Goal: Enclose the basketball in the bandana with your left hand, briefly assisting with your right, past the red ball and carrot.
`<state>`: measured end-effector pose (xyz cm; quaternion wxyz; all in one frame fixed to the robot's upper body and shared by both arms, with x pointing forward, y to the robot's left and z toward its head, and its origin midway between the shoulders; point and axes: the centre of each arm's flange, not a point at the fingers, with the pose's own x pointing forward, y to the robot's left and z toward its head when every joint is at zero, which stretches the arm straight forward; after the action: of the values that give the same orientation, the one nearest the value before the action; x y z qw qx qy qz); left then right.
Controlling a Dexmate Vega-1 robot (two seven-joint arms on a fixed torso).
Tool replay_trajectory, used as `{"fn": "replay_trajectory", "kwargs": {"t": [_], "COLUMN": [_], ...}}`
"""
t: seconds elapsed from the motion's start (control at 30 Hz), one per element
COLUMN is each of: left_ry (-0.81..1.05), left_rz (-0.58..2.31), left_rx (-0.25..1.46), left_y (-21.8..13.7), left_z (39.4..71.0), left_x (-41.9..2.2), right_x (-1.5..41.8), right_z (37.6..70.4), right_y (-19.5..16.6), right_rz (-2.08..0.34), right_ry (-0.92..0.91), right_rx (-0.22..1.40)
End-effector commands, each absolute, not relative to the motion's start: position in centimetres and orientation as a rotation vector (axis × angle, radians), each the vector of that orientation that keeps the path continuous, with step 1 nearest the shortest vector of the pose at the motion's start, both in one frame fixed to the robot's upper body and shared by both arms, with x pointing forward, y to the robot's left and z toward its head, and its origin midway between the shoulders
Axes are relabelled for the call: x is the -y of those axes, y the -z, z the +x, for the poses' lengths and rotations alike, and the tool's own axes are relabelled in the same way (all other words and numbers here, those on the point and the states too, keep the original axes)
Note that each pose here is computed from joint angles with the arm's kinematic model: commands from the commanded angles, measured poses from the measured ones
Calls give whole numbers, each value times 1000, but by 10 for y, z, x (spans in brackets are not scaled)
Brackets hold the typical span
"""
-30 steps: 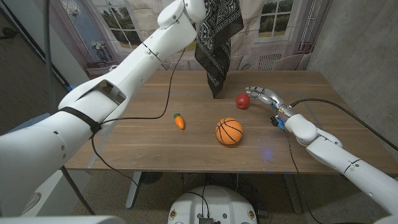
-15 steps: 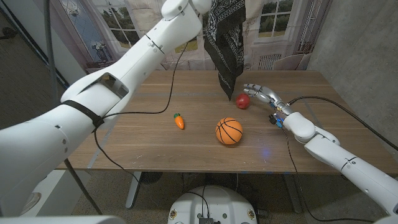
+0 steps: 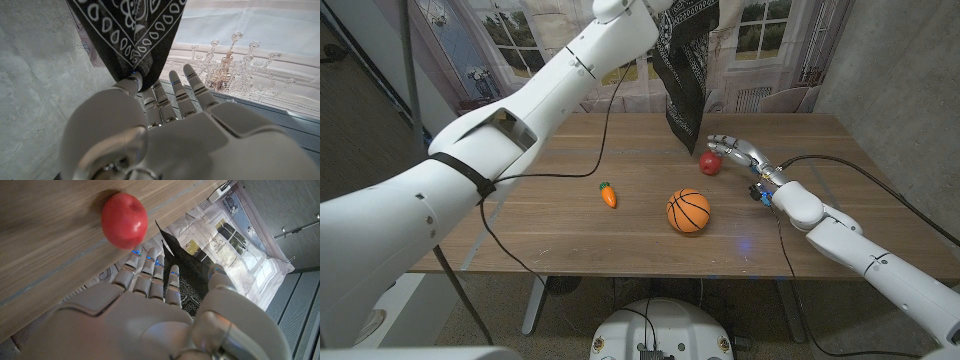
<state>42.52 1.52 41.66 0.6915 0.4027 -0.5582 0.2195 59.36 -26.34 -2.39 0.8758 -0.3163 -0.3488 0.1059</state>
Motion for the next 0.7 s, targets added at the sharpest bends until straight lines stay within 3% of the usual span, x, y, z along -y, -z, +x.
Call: {"fn": "replay_trajectory", "kwargs": {"t": [0.03, 0.3, 0.7], "left_ry": [-571, -591, -644], "left_rz": [896, 873, 869], "left_rx": [1252, 1259, 1277], "left_y": [-425, -430, -430], "left_z": [411, 398, 378], "left_x": [8, 18, 8], "right_x": [250, 241, 253], "right_z": [591, 597, 602], "right_y": [25, 22, 38], "right_rz": [-678, -700, -596], "right_ry": [-249, -247, 84], "right_rx": [744, 728, 689]}}
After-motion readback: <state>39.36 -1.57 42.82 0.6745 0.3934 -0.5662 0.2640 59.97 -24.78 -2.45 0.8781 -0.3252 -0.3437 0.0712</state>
